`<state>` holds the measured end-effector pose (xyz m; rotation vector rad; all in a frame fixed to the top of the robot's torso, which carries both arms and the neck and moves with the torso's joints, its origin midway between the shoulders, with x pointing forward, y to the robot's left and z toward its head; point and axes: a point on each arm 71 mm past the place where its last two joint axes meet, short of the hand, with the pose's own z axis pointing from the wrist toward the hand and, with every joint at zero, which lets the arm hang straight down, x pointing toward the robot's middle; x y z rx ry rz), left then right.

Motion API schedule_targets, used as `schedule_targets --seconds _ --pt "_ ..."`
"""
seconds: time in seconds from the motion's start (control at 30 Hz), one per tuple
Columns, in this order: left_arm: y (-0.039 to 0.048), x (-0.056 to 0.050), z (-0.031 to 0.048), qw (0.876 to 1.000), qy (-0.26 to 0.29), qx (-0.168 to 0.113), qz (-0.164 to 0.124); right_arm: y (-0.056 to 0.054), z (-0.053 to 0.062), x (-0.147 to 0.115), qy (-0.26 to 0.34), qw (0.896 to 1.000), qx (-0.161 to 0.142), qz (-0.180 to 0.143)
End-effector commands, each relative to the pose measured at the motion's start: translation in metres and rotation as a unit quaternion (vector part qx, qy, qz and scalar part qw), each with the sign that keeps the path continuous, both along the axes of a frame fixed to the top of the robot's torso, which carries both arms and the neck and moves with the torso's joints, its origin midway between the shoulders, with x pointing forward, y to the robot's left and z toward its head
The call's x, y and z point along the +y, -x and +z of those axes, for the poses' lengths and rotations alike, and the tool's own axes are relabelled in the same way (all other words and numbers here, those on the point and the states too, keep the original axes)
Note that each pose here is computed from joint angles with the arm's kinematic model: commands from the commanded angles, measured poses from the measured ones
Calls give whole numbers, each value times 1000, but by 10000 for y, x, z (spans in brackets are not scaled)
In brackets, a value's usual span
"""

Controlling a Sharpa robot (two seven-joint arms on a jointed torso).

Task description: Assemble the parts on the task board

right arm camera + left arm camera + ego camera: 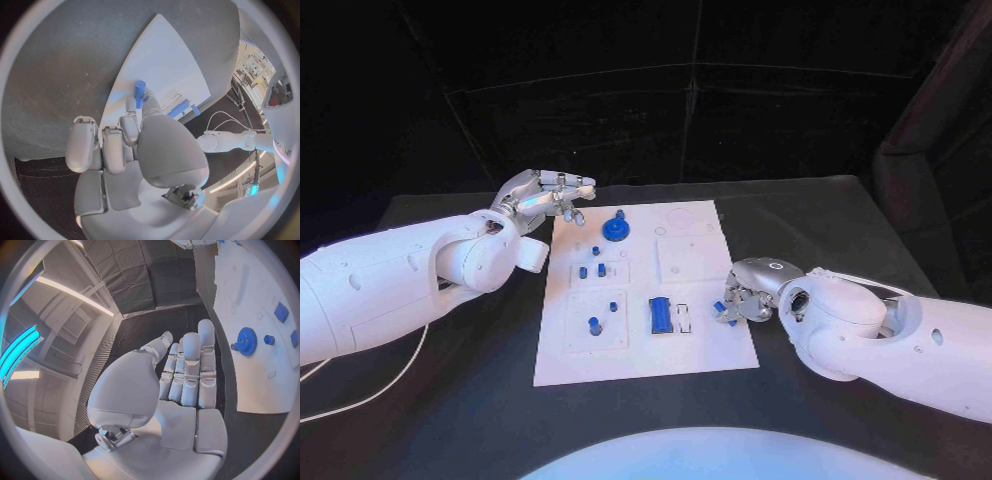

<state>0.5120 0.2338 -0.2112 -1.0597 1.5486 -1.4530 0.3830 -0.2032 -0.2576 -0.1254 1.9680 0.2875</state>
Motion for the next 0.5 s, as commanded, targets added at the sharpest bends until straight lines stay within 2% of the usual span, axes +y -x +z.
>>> schedule_targets --seconds 0.03,0.17,0.3,0.4,0.5 --pt "0 -9 13 1000 5 -2 -5 40 -115 -33 41 999 22 1" --pt "2 -4 14 1000 5 -2 -5 48 -97 -27 22 1000 20 -10" --pt "2 3 13 1000 4 -2 -4 71 -66 -12 -37 999 26 -24" --pt "2 3 13 1000 4 -2 -4 99 -33 9 -122 991 43 -41" --pt "2 2 13 1000 4 -2 -4 118 0 27 -171 983 46 -51"
